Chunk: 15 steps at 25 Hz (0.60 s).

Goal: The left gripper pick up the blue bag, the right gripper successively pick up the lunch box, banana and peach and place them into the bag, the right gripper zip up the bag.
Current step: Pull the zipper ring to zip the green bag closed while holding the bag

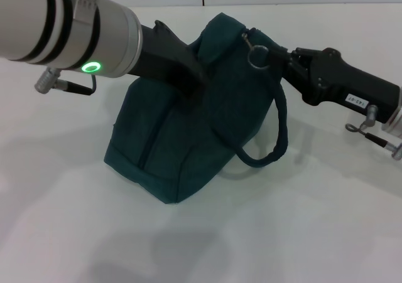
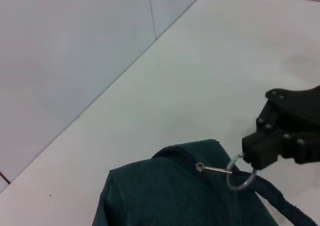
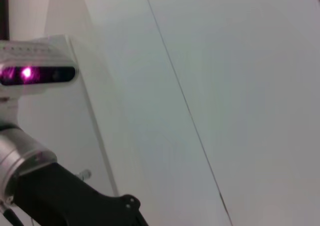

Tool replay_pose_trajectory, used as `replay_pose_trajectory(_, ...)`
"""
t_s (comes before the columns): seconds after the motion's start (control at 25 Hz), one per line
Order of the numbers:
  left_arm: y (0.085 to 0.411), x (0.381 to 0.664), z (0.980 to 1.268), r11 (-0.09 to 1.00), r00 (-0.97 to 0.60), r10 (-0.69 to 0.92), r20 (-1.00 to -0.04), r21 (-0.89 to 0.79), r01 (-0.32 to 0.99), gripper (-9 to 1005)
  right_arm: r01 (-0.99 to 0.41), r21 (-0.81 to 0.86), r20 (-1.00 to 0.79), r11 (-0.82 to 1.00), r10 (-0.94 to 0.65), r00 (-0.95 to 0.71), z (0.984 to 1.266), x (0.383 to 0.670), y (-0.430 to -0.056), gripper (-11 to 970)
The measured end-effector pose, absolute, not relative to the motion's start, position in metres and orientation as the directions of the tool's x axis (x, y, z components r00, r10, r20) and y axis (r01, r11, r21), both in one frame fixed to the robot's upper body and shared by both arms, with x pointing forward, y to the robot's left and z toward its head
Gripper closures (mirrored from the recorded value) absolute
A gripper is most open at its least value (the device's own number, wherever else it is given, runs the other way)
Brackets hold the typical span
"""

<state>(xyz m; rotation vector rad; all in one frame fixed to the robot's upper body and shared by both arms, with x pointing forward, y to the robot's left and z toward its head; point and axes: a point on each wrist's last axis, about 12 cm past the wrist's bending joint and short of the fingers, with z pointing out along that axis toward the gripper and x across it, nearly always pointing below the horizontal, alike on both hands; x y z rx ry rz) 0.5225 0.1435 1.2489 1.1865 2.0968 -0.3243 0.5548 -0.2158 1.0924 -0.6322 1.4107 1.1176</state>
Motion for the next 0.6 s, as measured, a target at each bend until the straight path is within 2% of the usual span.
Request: replay_pose_trajectory(0.6,0.143,0.515,1.248,0.515,-0.303,0.669,-0.678,0.130,0.847,916,-0.864,0.232,-0.950,0.447,0.296,-0.102,1.101,0.555,-0.232,951)
